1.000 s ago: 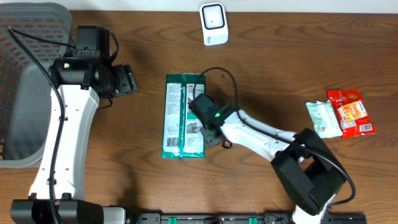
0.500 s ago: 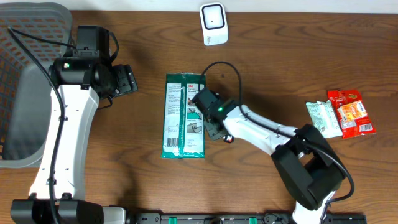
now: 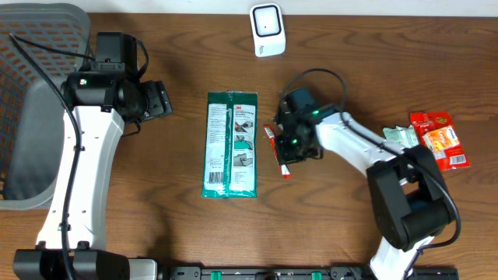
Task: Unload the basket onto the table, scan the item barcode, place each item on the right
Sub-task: 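Carry the red Nescafe stick up and right with the right gripper, then swing the left gripper in and grasp the stick's top end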
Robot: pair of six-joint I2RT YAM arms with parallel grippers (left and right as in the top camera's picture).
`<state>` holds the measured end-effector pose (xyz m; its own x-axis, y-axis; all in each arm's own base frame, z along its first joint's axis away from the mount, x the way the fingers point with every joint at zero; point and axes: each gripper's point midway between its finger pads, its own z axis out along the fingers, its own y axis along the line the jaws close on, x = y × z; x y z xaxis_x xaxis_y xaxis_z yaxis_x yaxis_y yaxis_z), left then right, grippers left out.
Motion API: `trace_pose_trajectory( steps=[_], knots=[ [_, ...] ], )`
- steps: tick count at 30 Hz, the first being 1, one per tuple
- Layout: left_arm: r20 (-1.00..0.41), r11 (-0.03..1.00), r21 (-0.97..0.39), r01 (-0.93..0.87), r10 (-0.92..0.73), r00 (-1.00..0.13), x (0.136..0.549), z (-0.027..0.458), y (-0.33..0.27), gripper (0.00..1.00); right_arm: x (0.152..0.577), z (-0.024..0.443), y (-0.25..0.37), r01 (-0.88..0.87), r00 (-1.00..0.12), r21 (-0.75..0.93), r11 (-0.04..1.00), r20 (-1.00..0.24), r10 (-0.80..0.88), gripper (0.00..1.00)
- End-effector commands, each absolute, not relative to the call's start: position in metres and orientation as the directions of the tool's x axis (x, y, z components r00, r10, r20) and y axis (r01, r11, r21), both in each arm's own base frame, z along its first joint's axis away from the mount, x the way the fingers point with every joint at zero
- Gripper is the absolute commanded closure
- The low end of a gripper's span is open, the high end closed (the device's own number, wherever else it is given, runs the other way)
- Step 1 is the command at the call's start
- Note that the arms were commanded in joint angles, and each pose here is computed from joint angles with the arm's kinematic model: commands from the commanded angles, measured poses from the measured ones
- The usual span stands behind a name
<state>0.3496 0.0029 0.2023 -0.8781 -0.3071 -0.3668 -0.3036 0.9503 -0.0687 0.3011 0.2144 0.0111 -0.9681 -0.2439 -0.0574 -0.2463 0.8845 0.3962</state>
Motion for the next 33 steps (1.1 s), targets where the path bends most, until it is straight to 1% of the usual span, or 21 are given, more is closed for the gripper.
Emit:
trace_pose_trajectory(
  steps=[1, 3, 8, 10, 12, 13, 14, 20, 23, 26, 27, 30, 32, 33],
  knots=[
    [-0.376, 0.949, -0.063, -0.308, -0.309, -0.874, 0.35, 0.206, 0.006, 0.17, 0.299, 0.047, 0.234, -0.271, -0.957, 0.653, 0.707, -0.101, -0.274, 0.99],
    [-0.376, 0.949, -0.063, -0.308, -0.309, -0.874, 0.35, 0.206, 0.006, 0.17, 0.303, 0.056, 0.235, -0.255, -0.961, 0.707, 0.659, -0.111, -0.253, 0.99],
    [-0.376, 0.949, -0.063, -0.308, -0.309, -0.874, 0.35, 0.206, 0.006, 0.17, 0.31, 0.082, 0.236, -0.286, -0.952, 0.815, 0.503, -0.181, -0.247, 0.99],
    [-0.376, 0.949, -0.063, -0.308, -0.309, -0.874, 0.35, 0.206, 0.006, 0.17, 0.315, 0.098, 0.237, -0.315, -0.943, 0.859, 0.404, -0.234, -0.237, 0.99],
    [-0.376, 0.949, -0.063, -0.308, -0.309, -0.874, 0.35, 0.206, 0.006, 0.17, 0.322, 0.126, 0.238, -0.361, -0.926, 0.899, 0.246, -0.314, -0.21, 0.99],
    [-0.376, 0.949, -0.063, -0.308, -0.309, -0.874, 0.35, 0.206, 0.006, 0.17, 0.323, 0.132, 0.238, -0.37, -0.922, 0.905, 0.21, -0.33, -0.202, 0.99],
    [-0.376, 0.949, -0.063, -0.308, -0.309, -0.874, 0.35, 0.206, 0.006, 0.17, 0.325, 0.143, 0.235, -0.378, -0.918, 0.913, 0.15, -0.35, -0.185, 0.99],
    [-0.376, 0.949, -0.063, -0.308, -0.309, -0.874, 0.35, 0.206, 0.006, 0.17, 0.329, 0.161, 0.222, -0.386, -0.916, 0.921, 0.054, -0.376, -0.141, 0.99],
    [-0.377, 0.949, -0.064, -0.308, -0.309, -0.873, 0.35, 0.206, 0.006, 0.17, 0.327, 0.177, 0.216, -0.415, -0.901, 0.909, -0.044, -0.417, -0.118, 0.99],
    [-0.409, 0.949, -0.079, -0.306, -0.311, -0.858, 0.359, 0.21, 0.005, 0.17, 0.326, 0.176, 0.214, -0.389, -0.913, 0.92, -0.039, -0.391, -0.115, 0.99],
    [-0.413, 0.946, -0.119, -0.302, -0.324, -0.851, 0.363, 0.212, -0.001, 0.17, 0.325, 0.176, 0.214, -0.38, -0.917, 0.924, -0.037, -0.381, -0.115, 0.99],
    [-0.393, 0.945, -0.176, -0.276, -0.325, -0.861, 0.363, 0.212, -0.012, 0.17, 0.326, 0.176, 0.211, -0.373, -0.921, 0.927, -0.034, -0.375, -0.109, 0.99],
    [-0.334, 0.921, -0.334, -0.201, -0.315, -0.889, 0.358, 0.216, -0.044, 0.04, 0.327, 0.176, 0.209, -0.372, -0.922, 0.928, -0.032, -0.373, -0.103, 0.99],
    [-0.298, 0.885, -0.443, -0.146, -0.299, -0.907, 0.356, 0.222, -0.067, 0.04, 0.328, 0.176, 0.208, -0.365, -0.925, 0.93, -0.029, -0.367, -0.099, 0.99]
  ],
)
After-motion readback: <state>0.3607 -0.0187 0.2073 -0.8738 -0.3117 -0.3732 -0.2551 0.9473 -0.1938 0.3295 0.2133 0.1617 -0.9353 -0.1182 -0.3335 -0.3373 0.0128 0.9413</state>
